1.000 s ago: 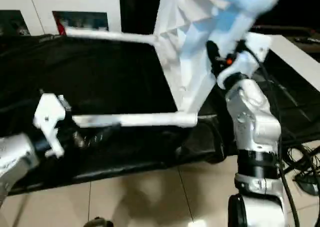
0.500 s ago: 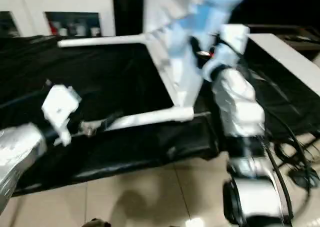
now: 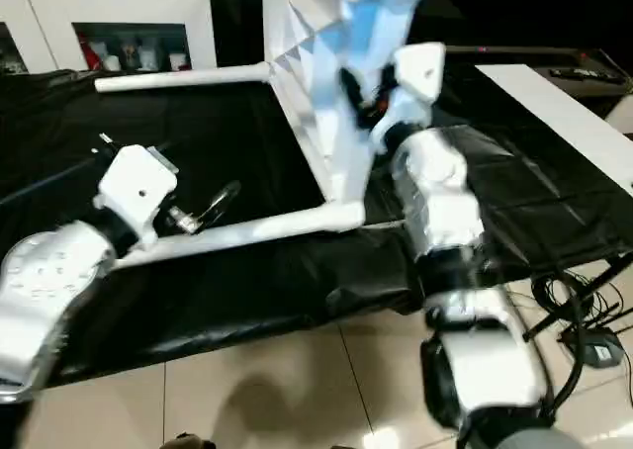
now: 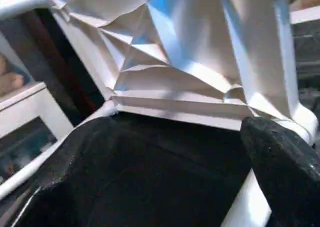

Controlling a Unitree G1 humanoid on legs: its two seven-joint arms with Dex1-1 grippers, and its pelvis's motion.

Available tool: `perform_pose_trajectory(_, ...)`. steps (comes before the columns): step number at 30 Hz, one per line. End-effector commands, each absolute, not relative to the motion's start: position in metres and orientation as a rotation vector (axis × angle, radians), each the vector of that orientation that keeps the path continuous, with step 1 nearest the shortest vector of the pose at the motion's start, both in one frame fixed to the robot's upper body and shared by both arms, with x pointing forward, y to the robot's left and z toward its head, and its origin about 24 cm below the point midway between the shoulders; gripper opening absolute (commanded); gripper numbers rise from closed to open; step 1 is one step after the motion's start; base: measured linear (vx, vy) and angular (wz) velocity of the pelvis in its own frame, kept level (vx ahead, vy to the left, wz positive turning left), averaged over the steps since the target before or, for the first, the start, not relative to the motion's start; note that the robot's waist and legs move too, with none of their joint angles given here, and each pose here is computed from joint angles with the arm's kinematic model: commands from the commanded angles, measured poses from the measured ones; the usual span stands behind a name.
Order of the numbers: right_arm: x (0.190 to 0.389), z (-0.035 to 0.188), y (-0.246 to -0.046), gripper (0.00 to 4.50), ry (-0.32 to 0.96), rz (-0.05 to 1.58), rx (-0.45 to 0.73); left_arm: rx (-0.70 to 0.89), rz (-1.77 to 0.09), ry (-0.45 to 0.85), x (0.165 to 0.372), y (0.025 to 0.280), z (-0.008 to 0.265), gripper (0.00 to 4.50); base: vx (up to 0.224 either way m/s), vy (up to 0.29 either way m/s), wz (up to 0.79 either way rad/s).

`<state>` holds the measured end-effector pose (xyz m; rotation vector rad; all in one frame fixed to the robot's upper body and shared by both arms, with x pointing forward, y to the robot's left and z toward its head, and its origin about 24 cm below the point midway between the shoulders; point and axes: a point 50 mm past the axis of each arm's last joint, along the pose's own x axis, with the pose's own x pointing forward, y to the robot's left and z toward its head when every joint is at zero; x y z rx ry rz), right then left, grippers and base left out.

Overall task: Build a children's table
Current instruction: Flip table

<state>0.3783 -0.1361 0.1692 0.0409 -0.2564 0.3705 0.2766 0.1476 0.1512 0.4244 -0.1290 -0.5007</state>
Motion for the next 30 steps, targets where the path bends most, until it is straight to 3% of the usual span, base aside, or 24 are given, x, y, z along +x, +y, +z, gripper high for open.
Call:
perform_pose_trajectory(1, 0.373, 0.17, -0.14, 3.12, -0.289, 0.371, 0.032, 0.344, -0.481, -0.113, 0.276, 0.15, 0.146, 4.5, 0.0, 0.0, 0.0)
perform_pose_trajectory(5, 0.355, 0.169, -0.149, 3.12, -0.382, 0.384, -0.003, 0.171, -0.435, -0.101, 0.275, 0.156, 0.135, 4.5, 0.0, 0.0, 0.0)
perform_pose_trajectory(13, 0.315, 0.158, -0.16, 3.12, -0.473, 0.387, -0.016, 0.182, -0.209, -0.096, 0.272, 0.171, 0.115, 4.5, 0.0, 0.0, 0.0)
perform_pose_trajectory(17, 0.295, 0.152, -0.175, 3.12, -0.501, 0.26, -0.023, 0.164, -0.147, -0.103, 0.266, 0.176, 0.109, 4.5, 0.0, 0.0, 0.0)
perform_pose_trajectory(20, 0.282, 0.138, -0.182, 3.12, -0.393, 0.212, -0.004, 0.172, -0.099, -0.112, 0.26, 0.183, 0.105, 4.5, 0.0, 0.0, 0.0)
perform_pose_trajectory(24, 0.252, 0.096, -0.159, 3.12, -0.139, 0.367, -0.07, 0.157, 0.03, -0.101, 0.247, 0.197, 0.098, 4.5, 0.0, 0.0, 0.0)
perform_pose_trajectory(26, 0.247, 0.086, -0.152, 3.12, -0.09, 0.41, -0.109, 0.177, 0.055, -0.097, 0.245, 0.198, 0.097, 4.5, 0.0, 0.0, 0.0)
perform_pose_trajectory(30, 0.248, 0.085, -0.145, 3.12, -0.099, 0.417, -0.143, 0.208, 0.053, -0.11, 0.243, 0.193, 0.095, 4.5, -0.012, -0.016, 0.19)
